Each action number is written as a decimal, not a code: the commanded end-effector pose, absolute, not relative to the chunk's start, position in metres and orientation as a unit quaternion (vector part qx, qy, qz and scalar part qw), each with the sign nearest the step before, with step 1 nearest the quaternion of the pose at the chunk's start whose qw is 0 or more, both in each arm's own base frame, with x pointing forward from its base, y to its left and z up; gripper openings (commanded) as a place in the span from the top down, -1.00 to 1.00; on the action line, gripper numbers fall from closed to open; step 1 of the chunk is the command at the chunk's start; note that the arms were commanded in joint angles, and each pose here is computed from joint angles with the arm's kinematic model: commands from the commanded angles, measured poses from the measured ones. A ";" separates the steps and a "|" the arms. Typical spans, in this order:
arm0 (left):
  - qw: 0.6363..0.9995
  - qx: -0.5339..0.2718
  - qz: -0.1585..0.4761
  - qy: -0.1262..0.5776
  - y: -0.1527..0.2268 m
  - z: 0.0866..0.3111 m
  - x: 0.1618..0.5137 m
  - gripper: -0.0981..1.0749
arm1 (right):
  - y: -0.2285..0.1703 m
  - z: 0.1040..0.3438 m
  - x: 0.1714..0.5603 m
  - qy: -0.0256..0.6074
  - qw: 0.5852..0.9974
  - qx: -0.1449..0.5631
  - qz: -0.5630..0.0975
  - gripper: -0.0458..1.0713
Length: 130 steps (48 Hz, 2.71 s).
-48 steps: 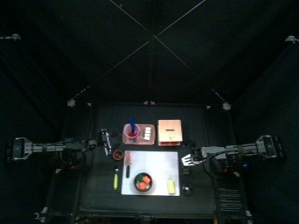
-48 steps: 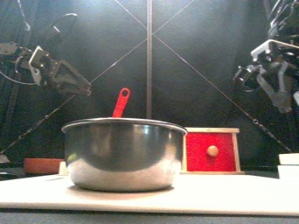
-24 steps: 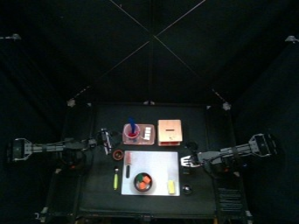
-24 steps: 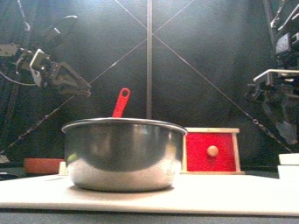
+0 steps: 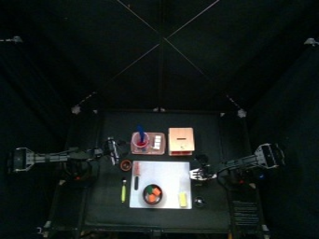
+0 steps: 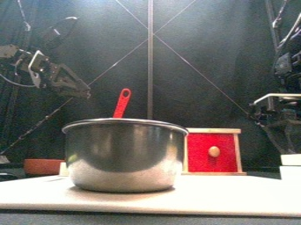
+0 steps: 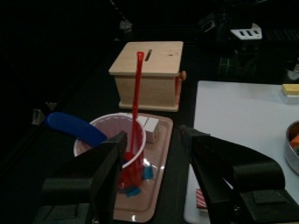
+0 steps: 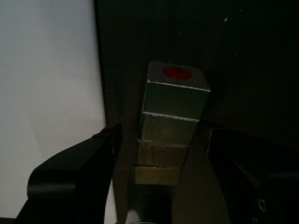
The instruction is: Put green sushi roll onto cutting board
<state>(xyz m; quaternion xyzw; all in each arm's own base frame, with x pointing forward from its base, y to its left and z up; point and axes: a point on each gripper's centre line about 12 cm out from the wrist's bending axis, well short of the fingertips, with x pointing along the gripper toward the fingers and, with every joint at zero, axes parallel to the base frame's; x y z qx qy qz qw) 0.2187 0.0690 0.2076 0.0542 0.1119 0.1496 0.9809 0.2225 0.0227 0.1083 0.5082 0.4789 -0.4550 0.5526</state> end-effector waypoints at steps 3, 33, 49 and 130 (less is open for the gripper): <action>0.981 0.057 0.150 0.105 0.070 0.211 0.221 -0.66 | 0.022 0.112 0.226 0.472 0.556 0.513 -0.453 -0.80; 0.982 0.057 0.144 0.105 0.067 0.211 0.221 -0.66 | 0.024 0.146 0.262 0.437 0.589 0.535 -0.419 -0.34; 0.982 0.055 0.145 0.104 0.067 0.212 0.221 -0.66 | 0.020 0.192 0.330 0.389 0.637 0.547 -0.380 -0.34; 0.980 0.023 0.167 0.103 0.072 0.209 0.218 -0.66 | 0.006 0.182 0.356 0.435 0.675 0.485 -0.347 -0.95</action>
